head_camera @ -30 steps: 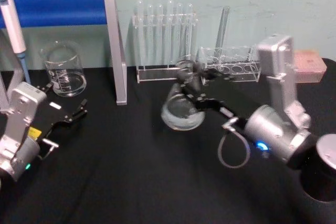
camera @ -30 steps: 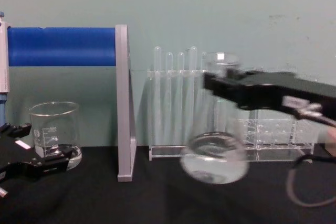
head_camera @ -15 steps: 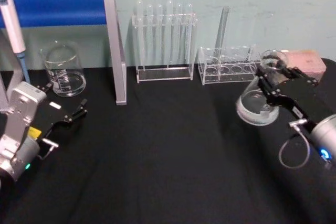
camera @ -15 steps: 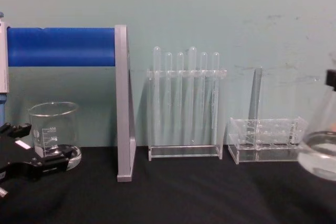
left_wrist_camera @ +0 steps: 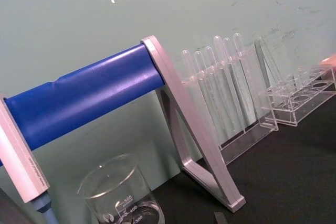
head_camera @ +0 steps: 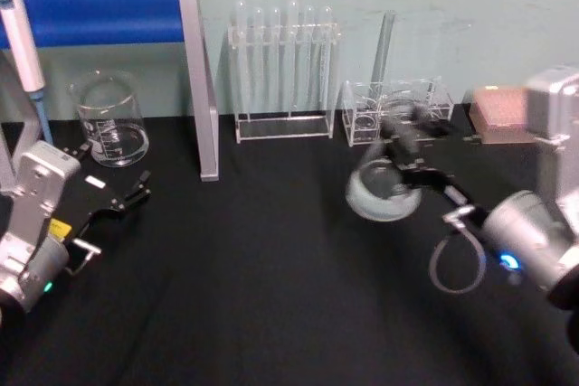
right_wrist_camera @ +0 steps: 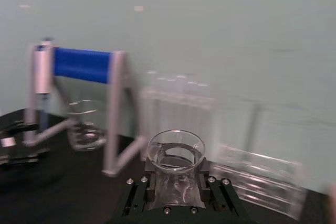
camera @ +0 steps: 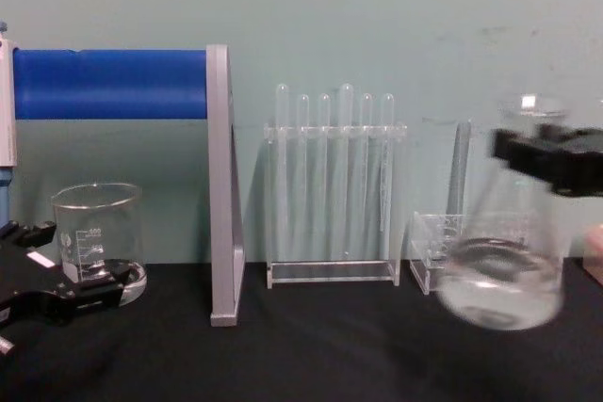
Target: Grasp the erlenmeyer flask with one hand, shake it three times, then place it back.
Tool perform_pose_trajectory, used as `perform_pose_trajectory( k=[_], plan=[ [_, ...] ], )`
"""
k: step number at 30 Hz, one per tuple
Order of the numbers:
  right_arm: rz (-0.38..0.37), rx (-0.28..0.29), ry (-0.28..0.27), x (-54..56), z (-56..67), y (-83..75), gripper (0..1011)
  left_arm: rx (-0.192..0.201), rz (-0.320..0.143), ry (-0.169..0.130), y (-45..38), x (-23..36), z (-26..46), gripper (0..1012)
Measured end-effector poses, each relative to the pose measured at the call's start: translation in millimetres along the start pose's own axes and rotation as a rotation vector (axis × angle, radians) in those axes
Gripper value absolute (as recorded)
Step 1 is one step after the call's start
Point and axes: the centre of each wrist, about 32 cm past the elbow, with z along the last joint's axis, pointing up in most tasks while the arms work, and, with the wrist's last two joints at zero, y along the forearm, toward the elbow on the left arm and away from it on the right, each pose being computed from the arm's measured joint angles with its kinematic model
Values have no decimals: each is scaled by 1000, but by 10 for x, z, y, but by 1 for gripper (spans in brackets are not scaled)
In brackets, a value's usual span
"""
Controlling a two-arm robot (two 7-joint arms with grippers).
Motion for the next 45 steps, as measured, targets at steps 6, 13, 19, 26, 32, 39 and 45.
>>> perform_pose_trajectory(
  k=[6, 13, 19, 26, 32, 39, 45],
  plan=[
    [216, -3, 2, -223, -14, 303, 451, 0, 0, 0, 0, 0, 0, 1001],
    [395, -5, 8, -428, -32, 523, 450, 0, 0, 0, 0, 0, 0, 1001],
    [440, 4, 14, -488, -29, 602, 451, 0, 0, 0, 0, 0, 0, 1001],
    [358, 10, 18, -373, -27, 524, 450, 0, 0, 0, 0, 0, 0, 1001],
    [183, 14, 16, -169, -17, 290, 450, 0, 0, 0, 0, 0, 0, 1001],
    [-38, 14, 7, 22, -3, -56, 450, 0, 0, 0, 0, 0, 0, 1001],
    [-169, 9, 1, 109, 6, -266, 450, 0, 0, 0, 0, 0, 0, 1001]
  ],
)
